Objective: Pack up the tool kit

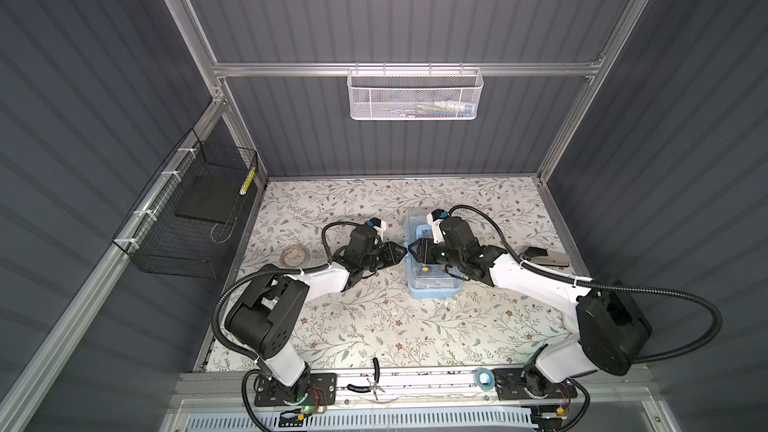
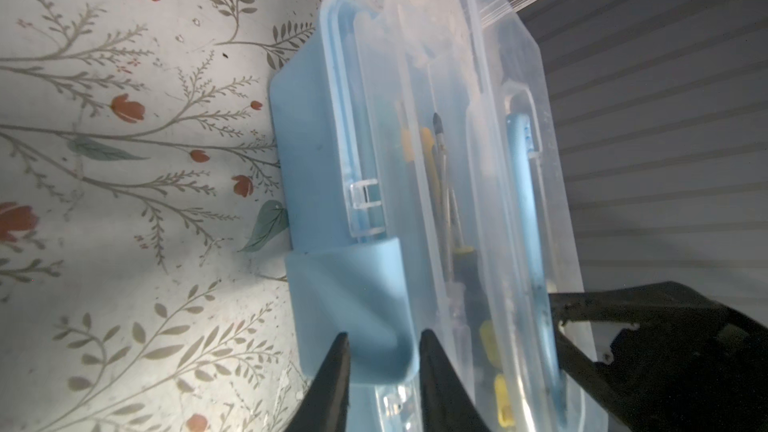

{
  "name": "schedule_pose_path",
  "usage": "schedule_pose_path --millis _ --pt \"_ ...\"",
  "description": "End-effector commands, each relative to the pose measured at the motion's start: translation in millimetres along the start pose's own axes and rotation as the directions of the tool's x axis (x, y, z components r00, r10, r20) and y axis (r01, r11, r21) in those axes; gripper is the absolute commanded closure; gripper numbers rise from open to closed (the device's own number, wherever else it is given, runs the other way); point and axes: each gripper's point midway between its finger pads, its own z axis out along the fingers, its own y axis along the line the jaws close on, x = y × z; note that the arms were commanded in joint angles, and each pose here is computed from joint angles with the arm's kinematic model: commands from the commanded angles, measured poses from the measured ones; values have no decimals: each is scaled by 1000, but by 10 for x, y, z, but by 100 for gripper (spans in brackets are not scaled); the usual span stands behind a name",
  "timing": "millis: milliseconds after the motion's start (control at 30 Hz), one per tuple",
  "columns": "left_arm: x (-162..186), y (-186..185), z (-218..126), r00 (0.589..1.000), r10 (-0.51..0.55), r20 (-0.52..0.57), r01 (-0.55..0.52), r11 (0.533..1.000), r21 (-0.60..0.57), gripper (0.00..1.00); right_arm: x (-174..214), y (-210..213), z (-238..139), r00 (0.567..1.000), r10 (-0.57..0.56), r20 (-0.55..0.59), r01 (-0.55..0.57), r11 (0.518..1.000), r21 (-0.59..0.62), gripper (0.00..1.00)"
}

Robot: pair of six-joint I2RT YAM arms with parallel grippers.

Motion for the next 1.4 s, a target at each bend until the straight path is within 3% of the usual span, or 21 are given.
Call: schedule_pose_path --millis 0,133,267,800,1200,1367 --pt "48 -83 42 1000 12 -20 -11 998 56 74 638 -374 158 977 38 -211 -16 994 105 42" --pt "24 -234 143 1000 -4 -28 8 986 164 81 665 -403 163 976 39 -216 -15 993 114 42" --pt "18 -297 202 999 -23 -32 30 974 225 81 692 -397 176 974 48 -222 -25 994 104 42" --pt "245 -23 153 997 -26 -67 34 990 136 78 726 -398 137 972 68 -225 -46 994 102 42" --pt "362 47 263 994 -85 -69 97 974 204 78 937 -312 269 948 105 -302 -104 994 20 43" --pt "569 24 330 991 -104 -85 121 967 225 78 1071 -221 306 929 131 -347 -160 986 -55 44"
